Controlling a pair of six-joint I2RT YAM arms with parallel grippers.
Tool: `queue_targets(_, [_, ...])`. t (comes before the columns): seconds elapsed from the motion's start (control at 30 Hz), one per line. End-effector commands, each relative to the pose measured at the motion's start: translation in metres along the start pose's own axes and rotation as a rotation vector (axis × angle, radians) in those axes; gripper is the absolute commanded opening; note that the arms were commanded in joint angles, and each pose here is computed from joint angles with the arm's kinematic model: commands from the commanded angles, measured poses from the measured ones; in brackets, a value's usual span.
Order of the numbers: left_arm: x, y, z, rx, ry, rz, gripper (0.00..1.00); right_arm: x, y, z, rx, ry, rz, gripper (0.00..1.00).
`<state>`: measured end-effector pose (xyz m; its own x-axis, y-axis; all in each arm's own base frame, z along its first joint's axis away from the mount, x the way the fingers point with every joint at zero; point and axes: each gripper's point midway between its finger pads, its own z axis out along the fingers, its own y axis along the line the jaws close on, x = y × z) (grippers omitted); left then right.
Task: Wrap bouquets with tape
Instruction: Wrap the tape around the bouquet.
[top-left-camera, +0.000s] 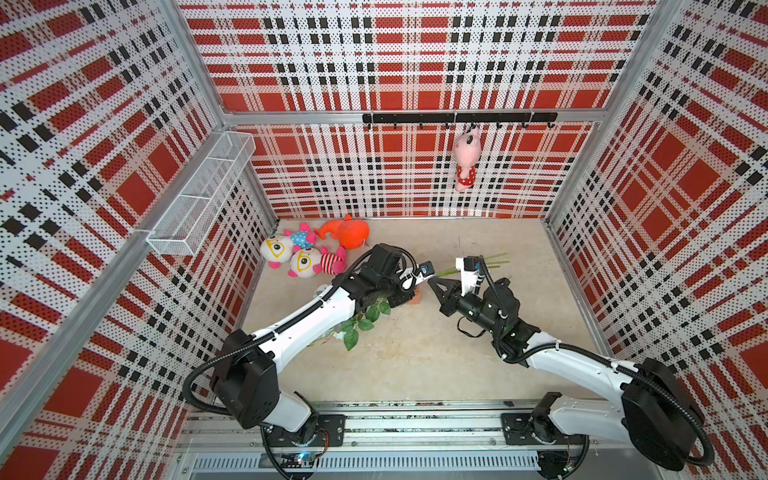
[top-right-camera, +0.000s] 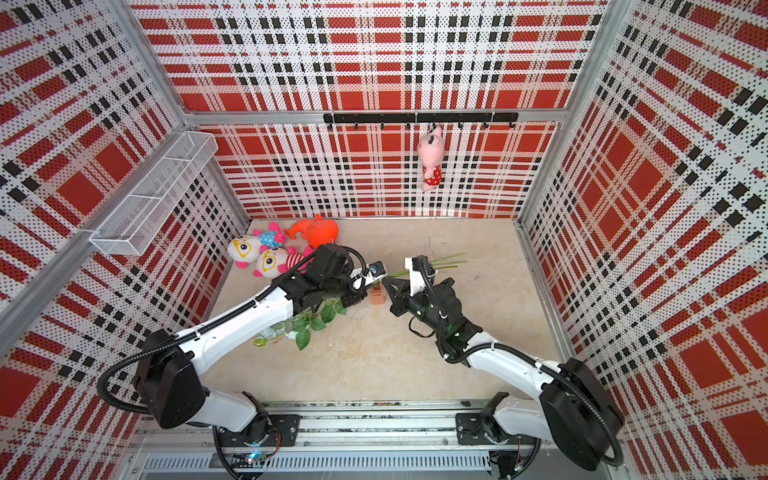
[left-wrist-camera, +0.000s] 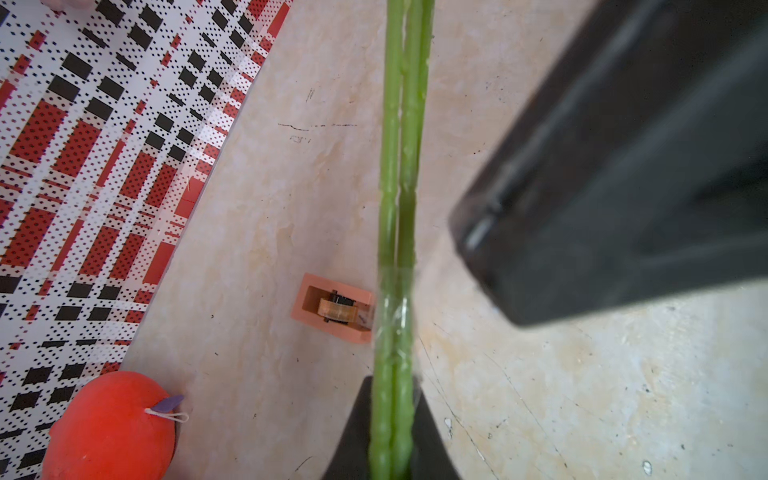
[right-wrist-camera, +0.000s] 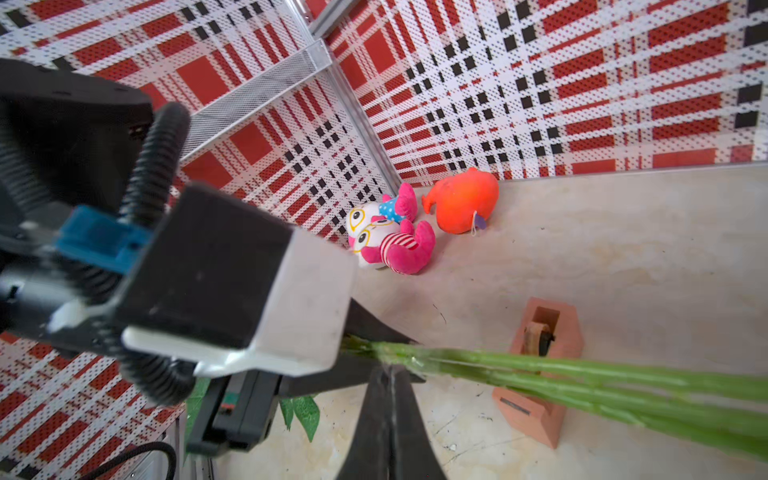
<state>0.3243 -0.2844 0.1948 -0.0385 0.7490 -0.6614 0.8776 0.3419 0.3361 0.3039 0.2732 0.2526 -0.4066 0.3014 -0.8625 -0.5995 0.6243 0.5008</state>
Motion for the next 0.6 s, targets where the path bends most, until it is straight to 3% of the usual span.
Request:
queue_targets(0.0, [0.005, -0.010, 0.006, 0.049, 0.022, 0.028, 0.00, -0.006, -0.019, 0.001, 0.098, 0.030, 0.056, 0.06])
queue_targets(0.1, [0.009, -0.017, 0.010, 0.093, 0.045, 0.038, 0.00, -0.010, -0.027, 0.004, 0.133, 0.063, 0.069, 0.19])
queue_targets(0.4, [0.025, -0.046, 0.022, 0.278, 0.113, 0.061, 0.00, -0.025, -0.064, 0.000, 0.244, 0.138, 0.115, 0.35])
queue_targets(0.57, [0.031, -0.063, 0.021, 0.403, 0.144, 0.064, 0.00, -0.056, -0.101, -0.032, 0.379, 0.146, 0.049, 0.45])
